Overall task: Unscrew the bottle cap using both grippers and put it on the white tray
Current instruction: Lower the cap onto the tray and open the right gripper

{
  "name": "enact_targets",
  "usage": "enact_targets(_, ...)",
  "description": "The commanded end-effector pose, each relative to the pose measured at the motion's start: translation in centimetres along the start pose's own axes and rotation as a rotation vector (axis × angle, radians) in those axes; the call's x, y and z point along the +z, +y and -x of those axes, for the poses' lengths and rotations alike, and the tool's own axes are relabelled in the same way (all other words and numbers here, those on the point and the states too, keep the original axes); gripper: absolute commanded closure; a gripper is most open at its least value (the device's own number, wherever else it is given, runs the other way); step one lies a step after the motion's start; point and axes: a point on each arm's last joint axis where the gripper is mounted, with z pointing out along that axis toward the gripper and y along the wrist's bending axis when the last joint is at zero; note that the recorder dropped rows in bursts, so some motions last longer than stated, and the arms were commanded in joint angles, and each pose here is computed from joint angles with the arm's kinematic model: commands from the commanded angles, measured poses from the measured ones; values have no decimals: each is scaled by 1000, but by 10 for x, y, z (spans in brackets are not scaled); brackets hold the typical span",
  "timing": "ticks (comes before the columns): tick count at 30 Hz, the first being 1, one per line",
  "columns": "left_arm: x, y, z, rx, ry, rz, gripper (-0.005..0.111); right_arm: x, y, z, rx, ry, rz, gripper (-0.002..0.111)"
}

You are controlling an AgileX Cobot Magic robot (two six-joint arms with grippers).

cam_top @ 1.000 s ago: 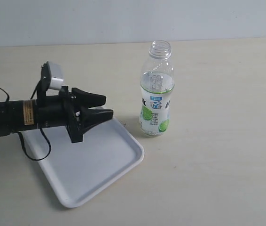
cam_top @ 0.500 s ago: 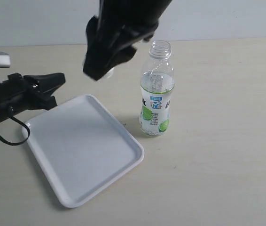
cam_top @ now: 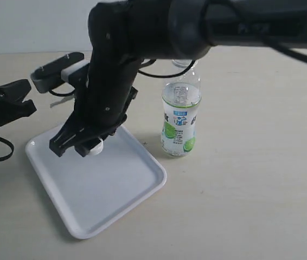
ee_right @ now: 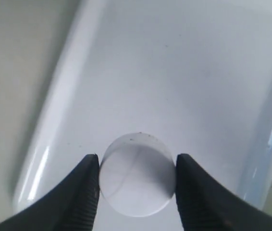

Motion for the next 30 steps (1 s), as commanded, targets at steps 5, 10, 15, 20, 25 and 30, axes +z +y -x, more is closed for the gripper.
enact_targets(5,-8,10,1,-36,-30,118,107,53,-11,-7,78,51,-37,108)
enact_targets(10,-8,10,1,-36,-30,118,107,66,-13,-11,99,84,-37,106)
enact_targets(15,-8,10,1,-36,-30,118,107,69,-13,-14,102,109,-34,78)
enact_targets(20,-8,10,1,-36,-30,118,107,68,-13,-12,96,88,-37,23)
enact_targets(25,-8,10,1,-34,-30,117,107,50,-11,-3,90,12,-41,25)
enact_targets(30,-7,10,1,-33,-29,113,107,1,-5,11,74,-118,-44,27)
